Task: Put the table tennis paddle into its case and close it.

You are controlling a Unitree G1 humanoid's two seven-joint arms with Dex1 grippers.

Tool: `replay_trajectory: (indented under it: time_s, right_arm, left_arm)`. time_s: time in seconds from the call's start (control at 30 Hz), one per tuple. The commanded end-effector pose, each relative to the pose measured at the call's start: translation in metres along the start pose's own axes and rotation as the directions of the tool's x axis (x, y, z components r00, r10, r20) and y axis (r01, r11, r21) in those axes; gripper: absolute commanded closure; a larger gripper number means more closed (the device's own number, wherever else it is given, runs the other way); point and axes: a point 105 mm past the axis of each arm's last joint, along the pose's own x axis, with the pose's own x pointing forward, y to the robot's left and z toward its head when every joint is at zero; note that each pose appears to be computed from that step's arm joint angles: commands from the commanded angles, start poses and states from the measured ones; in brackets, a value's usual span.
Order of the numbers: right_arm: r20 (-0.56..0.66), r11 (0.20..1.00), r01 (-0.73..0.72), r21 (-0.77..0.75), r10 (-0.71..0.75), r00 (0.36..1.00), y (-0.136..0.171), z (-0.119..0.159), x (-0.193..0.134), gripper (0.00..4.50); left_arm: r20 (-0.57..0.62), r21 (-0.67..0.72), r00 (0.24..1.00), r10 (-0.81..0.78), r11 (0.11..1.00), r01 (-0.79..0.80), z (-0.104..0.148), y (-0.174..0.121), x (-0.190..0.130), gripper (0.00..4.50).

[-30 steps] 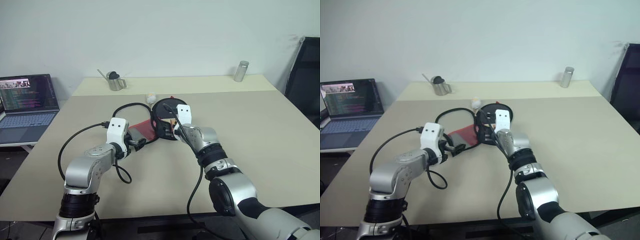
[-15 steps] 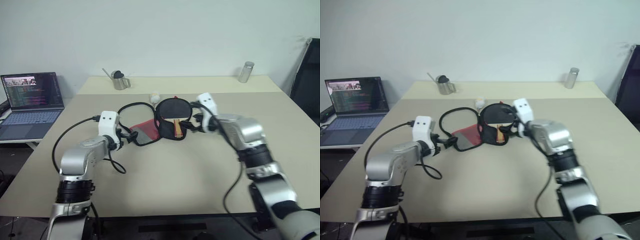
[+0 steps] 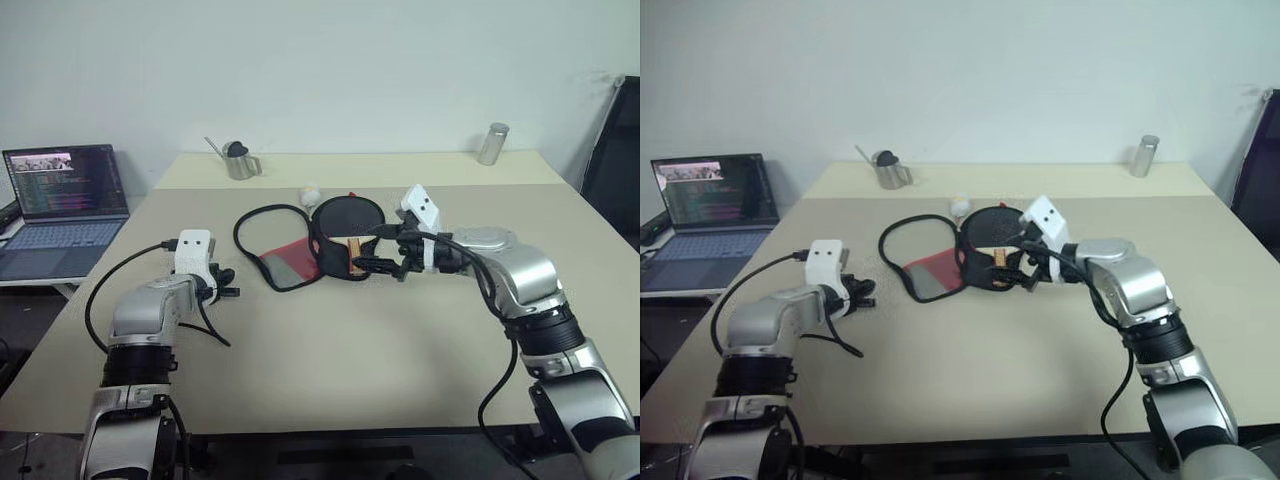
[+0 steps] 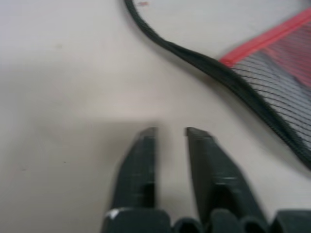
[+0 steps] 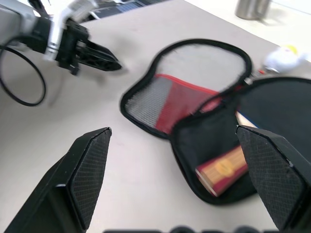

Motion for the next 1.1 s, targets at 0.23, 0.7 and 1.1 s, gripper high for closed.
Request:
replay_trajectory:
  time_s: [0.23, 0.7, 1.1]
  right_arm:
    - [0.048, 0.996, -0.038, -0.077, 0.042, 0.998, 0.020, 0.015, -0.003, 0.00]
    - [0.034, 0.996, 0.029, -0.080, -0.026, 0.999, 0.017, 0.012, -0.012, 0.00]
    - [0.031, 0.995, 0.060, -0.085, -0.057, 0.998, 0.012, 0.011, -0.015, 0.00]
  left_arm:
    - [0.025, 0.023, 0.999, -0.033, 0.999, 0.033, 0.016, -0.027, 0.024, 4.46]
    - [0.124, 0.013, 0.988, -0.097, 0.995, 0.097, 0.037, -0.058, 0.026, 4.46]
    - [0.390, -0.008, 0.920, -0.035, 0.999, 0.041, 0.092, -0.054, 0.012, 4.46]
